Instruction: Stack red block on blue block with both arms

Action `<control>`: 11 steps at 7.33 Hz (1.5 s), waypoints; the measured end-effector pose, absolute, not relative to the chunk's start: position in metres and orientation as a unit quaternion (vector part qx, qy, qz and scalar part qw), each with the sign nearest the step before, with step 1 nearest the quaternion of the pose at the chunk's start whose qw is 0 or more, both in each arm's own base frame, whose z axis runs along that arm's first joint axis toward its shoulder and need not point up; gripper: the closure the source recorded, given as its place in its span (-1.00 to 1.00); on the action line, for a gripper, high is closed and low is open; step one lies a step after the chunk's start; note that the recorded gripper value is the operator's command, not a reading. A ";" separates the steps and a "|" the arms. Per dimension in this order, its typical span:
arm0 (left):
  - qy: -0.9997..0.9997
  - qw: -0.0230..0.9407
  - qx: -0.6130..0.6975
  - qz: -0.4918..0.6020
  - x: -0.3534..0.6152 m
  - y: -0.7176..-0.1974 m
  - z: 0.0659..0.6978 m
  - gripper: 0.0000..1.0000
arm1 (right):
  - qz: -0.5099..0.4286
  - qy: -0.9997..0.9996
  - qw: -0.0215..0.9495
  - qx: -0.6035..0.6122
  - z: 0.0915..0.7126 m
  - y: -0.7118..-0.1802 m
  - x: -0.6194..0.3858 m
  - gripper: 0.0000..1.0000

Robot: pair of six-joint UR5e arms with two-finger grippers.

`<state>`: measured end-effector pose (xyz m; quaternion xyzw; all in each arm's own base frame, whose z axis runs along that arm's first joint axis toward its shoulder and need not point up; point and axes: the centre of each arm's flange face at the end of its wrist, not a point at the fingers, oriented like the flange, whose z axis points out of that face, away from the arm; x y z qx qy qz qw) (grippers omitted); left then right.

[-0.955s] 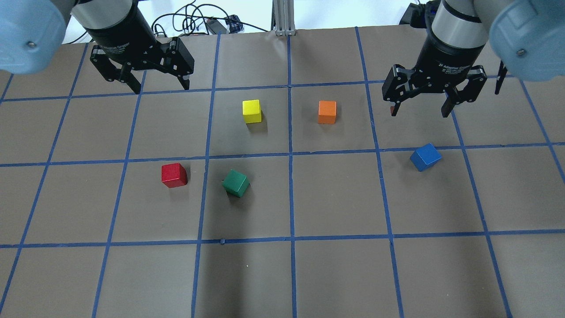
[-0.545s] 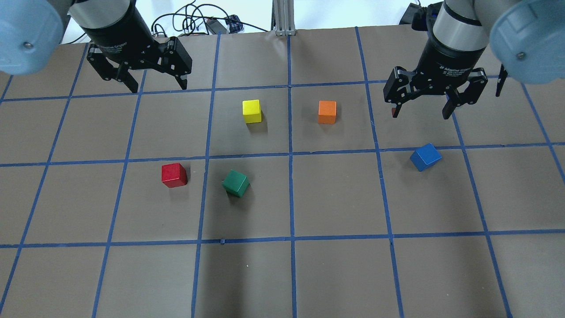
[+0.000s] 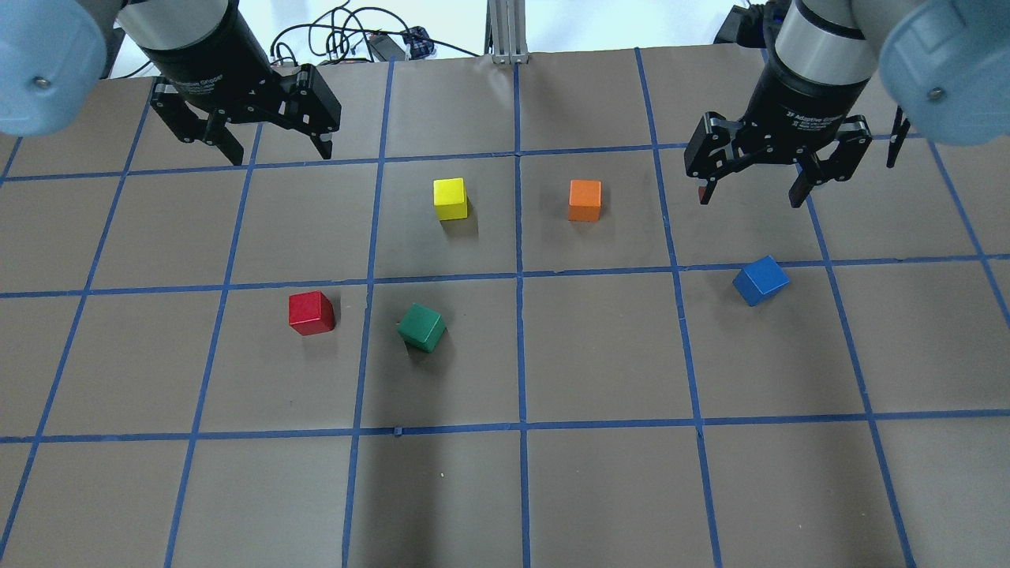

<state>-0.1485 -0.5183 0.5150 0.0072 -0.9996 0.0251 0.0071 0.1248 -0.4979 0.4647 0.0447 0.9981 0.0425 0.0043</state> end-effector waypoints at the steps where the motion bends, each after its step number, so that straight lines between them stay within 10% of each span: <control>1: -1.000 0.008 0.008 0.026 -0.149 -0.518 0.516 -1.00 | 0.043 0.998 0.004 0.044 0.464 -0.498 0.125 -1.00; 6: -1.000 0.006 -0.001 0.004 -0.138 -0.527 0.487 -1.00 | 0.044 0.998 0.004 0.044 0.463 -0.497 0.125 -1.00; 11: -0.999 0.005 0.037 -0.006 -0.069 -0.518 0.297 -1.00 | 0.043 0.998 0.003 0.044 0.464 -0.498 0.125 -1.00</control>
